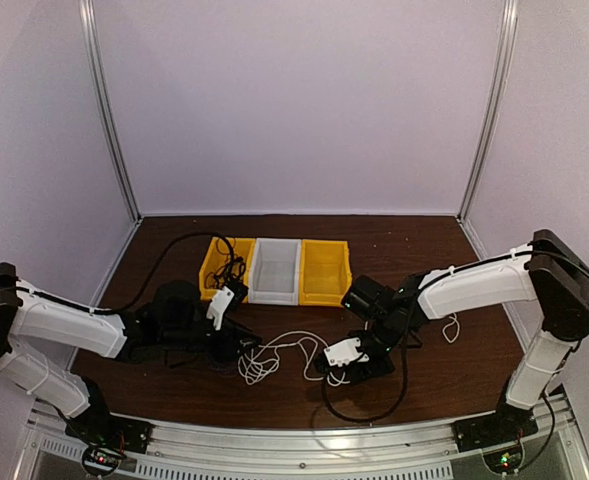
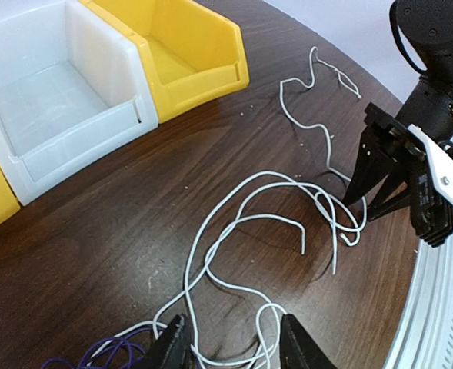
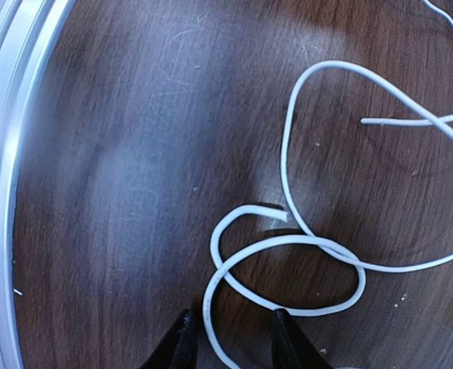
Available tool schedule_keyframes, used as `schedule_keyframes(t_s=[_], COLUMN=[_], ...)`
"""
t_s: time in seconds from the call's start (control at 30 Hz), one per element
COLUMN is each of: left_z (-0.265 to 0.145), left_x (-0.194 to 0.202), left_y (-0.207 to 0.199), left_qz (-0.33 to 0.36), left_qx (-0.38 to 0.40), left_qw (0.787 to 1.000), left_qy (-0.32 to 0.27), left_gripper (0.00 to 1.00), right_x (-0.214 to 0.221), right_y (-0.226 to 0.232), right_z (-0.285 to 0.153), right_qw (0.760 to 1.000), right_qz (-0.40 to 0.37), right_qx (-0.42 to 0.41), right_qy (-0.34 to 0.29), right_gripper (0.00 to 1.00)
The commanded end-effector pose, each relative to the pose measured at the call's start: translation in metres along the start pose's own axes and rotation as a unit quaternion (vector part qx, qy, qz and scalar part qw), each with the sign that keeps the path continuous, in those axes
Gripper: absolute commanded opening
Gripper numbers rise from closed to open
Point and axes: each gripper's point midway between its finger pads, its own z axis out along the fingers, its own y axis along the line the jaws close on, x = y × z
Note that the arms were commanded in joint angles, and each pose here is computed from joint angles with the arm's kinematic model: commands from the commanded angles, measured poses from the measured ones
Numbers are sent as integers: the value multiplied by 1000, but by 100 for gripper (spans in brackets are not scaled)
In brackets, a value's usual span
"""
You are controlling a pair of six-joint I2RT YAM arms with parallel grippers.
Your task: Untangle the cables
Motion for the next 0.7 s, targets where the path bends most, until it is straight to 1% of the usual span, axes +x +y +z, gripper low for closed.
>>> schedule_keyframes(t_s=[0.0, 0.03, 0.1, 0.17, 0.23, 0.3, 0.37, 0.4, 0.43, 0.6, 0.67], left_z=[-2, -1, 3, 10, 18, 25, 34, 37, 41, 62, 68], left_x=[-30, -31, -31, -29, -26, -23, -20, -19, -18, -7, -3], left_y=[-21, -26, -34, -39, -43, -48, -51, -54, -57, -66, -70], left_qz=[14, 14, 15, 15, 14, 11, 6, 4, 3, -3, -7], left_qx=[54, 68, 88, 98, 104, 112, 120, 128, 134, 152, 159], left_qw=[997, 996, 995, 994, 994, 993, 993, 992, 991, 988, 987], left_qy=[-47, -48, -46, -40, -33, -26, -18, -15, -11, 14, 22], left_gripper=[42, 42, 43, 44, 44, 44, 44, 44, 44, 44, 46], right_x=[1, 1, 1, 0, 1, 5, 9, 11, 12, 6, -6], right_y=[-1, -1, 0, 1, 0, -1, -1, 0, 0, -7, -10], right_z=[-3, -3, -4, -5, -8, -8, -5, -4, -2, -3, -13], right_qw=[1000, 1000, 1000, 1000, 1000, 1000, 999, 999, 999, 999, 999], right_qz=[-10, -10, -9, -9, -12, -15, -15, -15, -14, -6, -8], right_qx=[4, 4, 3, 1, 8, 13, 13, 11, 10, 24, 33], right_qy=[15, 15, 14, 13, 16, 24, 34, 37, 39, 28, 7], right_gripper=[27, 25, 25, 34, 39, 42, 42, 40, 35, 5, 1])
